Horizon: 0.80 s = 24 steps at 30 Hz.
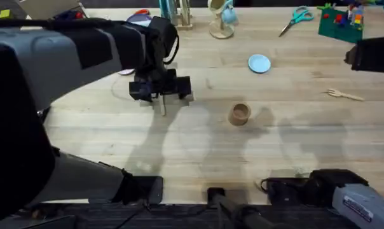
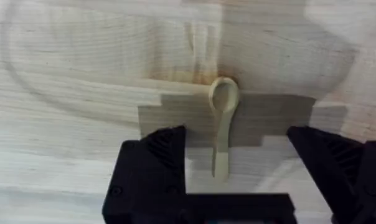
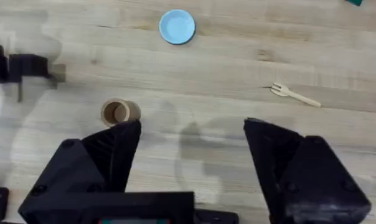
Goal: Pick up a utensil and set it on the pink plate, then put the other utensil in the container.
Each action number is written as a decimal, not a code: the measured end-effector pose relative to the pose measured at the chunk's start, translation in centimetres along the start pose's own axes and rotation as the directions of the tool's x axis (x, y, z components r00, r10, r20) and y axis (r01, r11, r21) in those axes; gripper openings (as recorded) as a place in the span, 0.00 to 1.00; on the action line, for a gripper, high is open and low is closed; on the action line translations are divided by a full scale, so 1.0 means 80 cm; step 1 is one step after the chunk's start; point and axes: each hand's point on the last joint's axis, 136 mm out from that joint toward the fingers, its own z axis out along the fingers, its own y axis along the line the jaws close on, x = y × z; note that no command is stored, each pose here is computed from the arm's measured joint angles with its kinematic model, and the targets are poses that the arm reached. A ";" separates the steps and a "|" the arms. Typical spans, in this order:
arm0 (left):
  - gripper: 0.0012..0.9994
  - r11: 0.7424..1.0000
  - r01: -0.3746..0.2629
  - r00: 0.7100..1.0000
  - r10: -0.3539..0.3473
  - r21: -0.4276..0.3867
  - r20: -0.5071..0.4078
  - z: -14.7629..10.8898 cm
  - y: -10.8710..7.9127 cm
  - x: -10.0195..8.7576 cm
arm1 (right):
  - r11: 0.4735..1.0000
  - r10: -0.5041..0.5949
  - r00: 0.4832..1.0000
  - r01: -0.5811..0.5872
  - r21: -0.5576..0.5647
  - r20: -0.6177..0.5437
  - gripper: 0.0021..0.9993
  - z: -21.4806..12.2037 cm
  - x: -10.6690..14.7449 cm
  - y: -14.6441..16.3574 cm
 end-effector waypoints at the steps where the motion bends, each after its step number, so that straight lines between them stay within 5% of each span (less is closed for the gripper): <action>1: 0.99 1.000 0.000 1.000 0.000 -0.001 -0.002 0.000 0.000 0.000 | 1.000 0.000 1.000 0.000 0.000 0.000 1.00 0.000 0.000 0.000; 6: 0.94 1.000 0.000 1.000 0.000 0.000 -0.008 0.001 -0.002 -0.002 | 1.000 0.000 1.000 0.000 0.000 0.000 1.00 0.000 0.000 0.000; 15: 0.10 1.000 0.011 1.000 -0.011 0.014 0.007 0.001 -0.009 -0.009 | 1.000 0.000 1.000 0.000 0.000 0.000 1.00 0.000 0.000 0.000; 24: 0.05 1.000 0.006 1.000 -0.006 0.000 -0.013 -0.002 -0.007 -0.005 | 1.000 0.000 1.000 0.000 0.000 0.001 1.00 0.000 0.000 0.000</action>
